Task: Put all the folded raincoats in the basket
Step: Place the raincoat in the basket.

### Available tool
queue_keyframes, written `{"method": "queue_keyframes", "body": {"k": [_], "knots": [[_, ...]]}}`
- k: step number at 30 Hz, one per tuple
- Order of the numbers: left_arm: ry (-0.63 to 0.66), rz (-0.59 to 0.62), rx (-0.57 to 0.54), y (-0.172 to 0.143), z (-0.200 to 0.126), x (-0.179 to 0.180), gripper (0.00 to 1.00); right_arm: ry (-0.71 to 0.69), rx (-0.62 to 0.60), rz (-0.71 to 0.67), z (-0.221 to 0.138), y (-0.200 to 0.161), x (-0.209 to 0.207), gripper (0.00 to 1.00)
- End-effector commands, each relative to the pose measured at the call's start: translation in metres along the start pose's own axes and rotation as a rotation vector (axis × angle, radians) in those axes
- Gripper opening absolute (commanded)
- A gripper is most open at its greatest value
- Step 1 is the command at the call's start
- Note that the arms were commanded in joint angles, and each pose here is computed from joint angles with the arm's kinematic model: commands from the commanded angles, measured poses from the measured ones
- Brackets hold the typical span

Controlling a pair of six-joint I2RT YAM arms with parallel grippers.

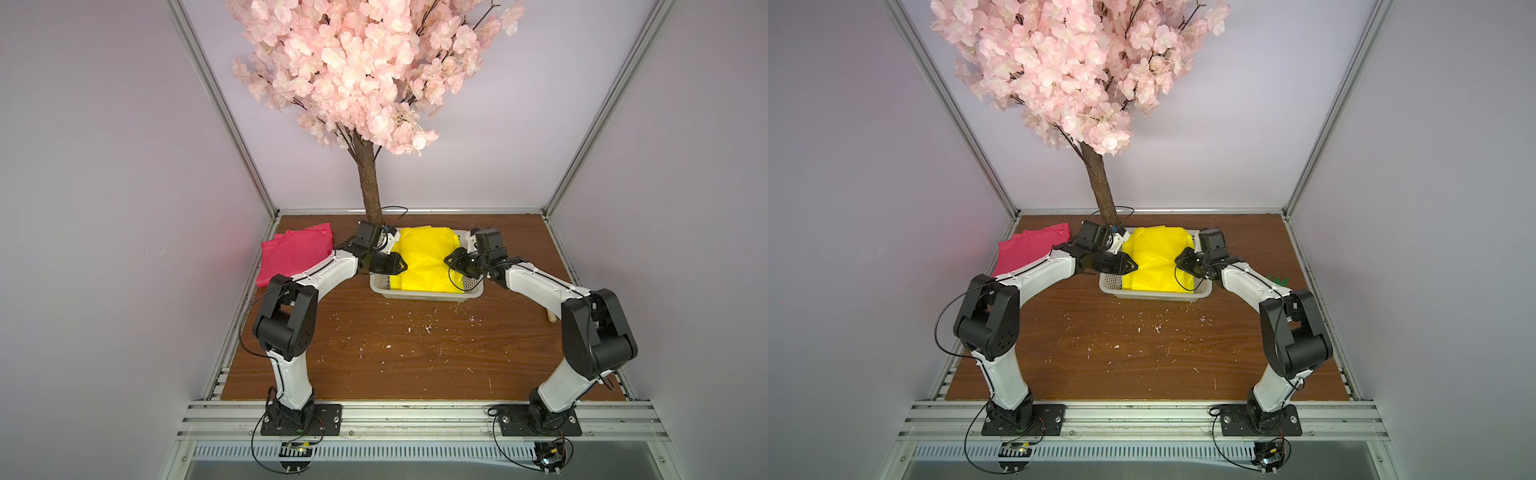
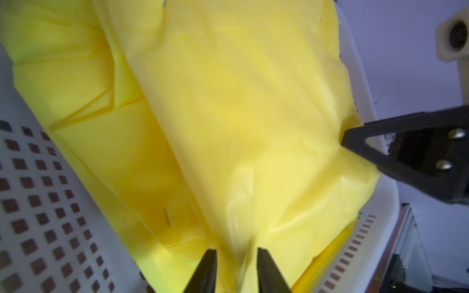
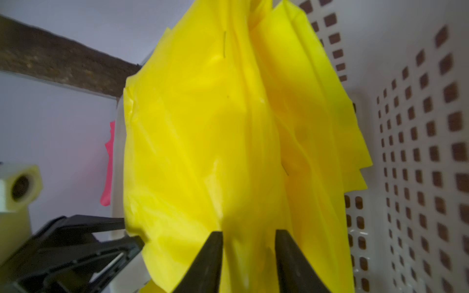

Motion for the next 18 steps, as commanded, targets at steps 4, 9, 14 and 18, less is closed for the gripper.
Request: {"method": "queue_keyframes", "body": {"k": [4, 9, 14, 18], "knots": [[0.034, 0.041, -0.095, 0.028, -0.028, -0.014, 0.85, 0.008, -0.143, -0.061, -0.037, 0.032, 0.021, 0.65], [0.018, 0.083, -0.186, 0.055, -0.064, -0.042, 0.99, 0.037, -0.219, -0.096, -0.064, 0.055, 0.043, 0.69], [-0.082, 0.103, -0.238, 0.078, -0.083, -0.073, 0.99, 0.133, -0.166, -0.134, -0.065, 0.061, 0.071, 0.67], [-0.2, 0.068, -0.222, 0.083, -0.073, -0.085, 0.99, 0.169, -0.076, -0.159, -0.046, 0.043, 0.086, 0.64]]}}
Point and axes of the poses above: each gripper's point midway between its finger pads, its own z axis out along the fingers, its own x axis along the line the jaws close on, y = z × x, the point moved 3 cm from there along -z, back along the fingers, and after that the axes turned 7 degrees about -z, right-handed, at the moved point
